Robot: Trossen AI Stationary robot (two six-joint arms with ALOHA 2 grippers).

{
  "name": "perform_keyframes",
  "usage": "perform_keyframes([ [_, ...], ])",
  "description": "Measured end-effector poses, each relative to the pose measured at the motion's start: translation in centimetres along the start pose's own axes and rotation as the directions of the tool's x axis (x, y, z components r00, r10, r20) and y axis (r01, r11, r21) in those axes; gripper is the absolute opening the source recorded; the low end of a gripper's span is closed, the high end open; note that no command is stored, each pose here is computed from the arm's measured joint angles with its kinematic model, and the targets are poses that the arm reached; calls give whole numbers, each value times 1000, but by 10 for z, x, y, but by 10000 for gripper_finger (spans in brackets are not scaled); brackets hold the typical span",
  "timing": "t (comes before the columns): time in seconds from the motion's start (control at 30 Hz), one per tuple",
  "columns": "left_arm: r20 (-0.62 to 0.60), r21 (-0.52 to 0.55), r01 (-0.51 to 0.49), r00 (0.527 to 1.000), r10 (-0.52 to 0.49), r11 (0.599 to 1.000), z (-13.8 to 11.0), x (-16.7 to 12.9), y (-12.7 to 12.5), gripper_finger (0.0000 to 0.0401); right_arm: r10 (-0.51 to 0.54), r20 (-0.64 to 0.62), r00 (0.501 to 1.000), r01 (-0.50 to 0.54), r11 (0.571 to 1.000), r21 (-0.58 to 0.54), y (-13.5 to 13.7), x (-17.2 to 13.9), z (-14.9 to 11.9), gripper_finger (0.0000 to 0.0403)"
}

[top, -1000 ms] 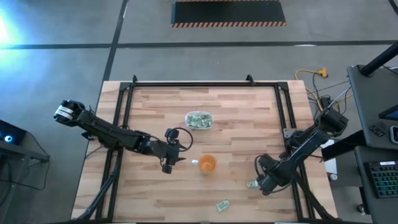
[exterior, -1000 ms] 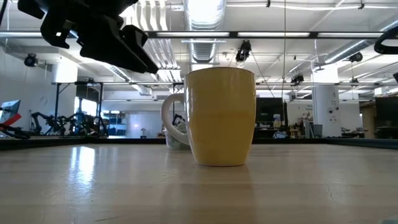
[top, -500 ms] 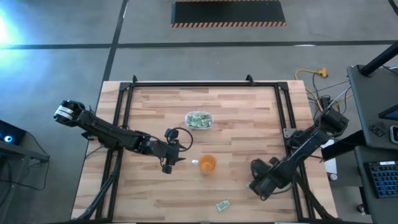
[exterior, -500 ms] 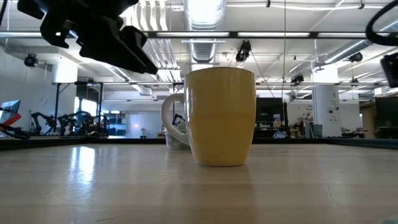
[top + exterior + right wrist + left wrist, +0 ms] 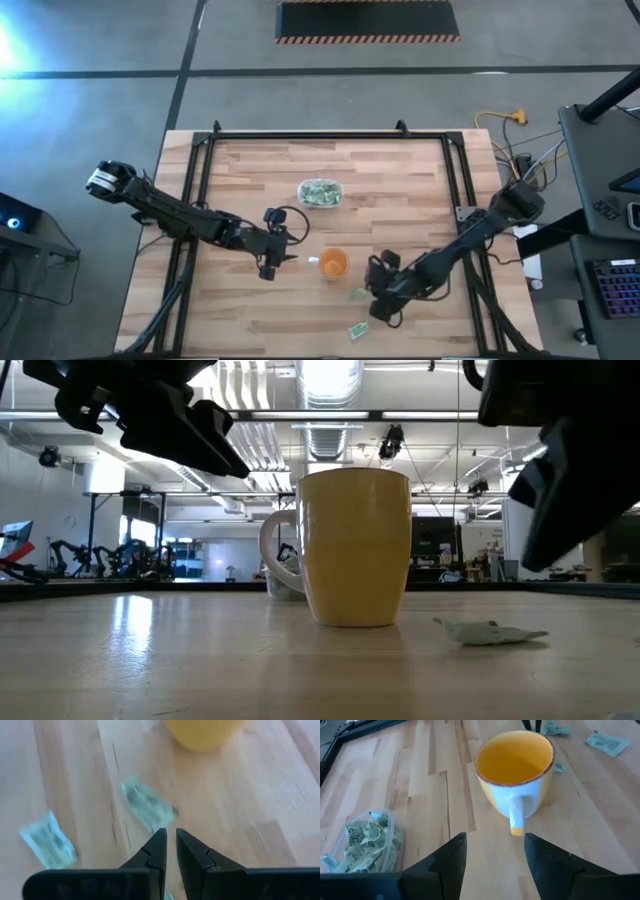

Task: Pick and place Stevia / Truvia into bins
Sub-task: Put the stevia packet into the transparent bin

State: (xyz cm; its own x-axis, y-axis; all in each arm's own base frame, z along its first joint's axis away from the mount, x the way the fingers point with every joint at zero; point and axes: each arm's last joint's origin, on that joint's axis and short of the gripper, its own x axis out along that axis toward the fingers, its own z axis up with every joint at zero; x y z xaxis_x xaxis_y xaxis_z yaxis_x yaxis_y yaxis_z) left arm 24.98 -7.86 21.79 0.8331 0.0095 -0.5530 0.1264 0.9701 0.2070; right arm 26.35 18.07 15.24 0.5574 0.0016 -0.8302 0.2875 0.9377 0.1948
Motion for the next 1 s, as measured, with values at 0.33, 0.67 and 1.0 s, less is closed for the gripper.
perform_keyframes([
  [0.33, 34, 9, 158, 987, -158, 987, 4, -11, -17, 183, -73, -180, 981, 65, 997, -48, 5, -25, -21, 33],
  [0.67, 48, -2, 168, 985, -168, 986, 5, -14, -23, 183, -135, -226, 965, 140, 990, 5, 12, -3, -52, 34],
  [1.0, 32, -46, 204, 979, -202, 978, 3, -18, -34, 183, -129, -97, 987, 121, 989, -87, 33, 44, -22, 33],
])
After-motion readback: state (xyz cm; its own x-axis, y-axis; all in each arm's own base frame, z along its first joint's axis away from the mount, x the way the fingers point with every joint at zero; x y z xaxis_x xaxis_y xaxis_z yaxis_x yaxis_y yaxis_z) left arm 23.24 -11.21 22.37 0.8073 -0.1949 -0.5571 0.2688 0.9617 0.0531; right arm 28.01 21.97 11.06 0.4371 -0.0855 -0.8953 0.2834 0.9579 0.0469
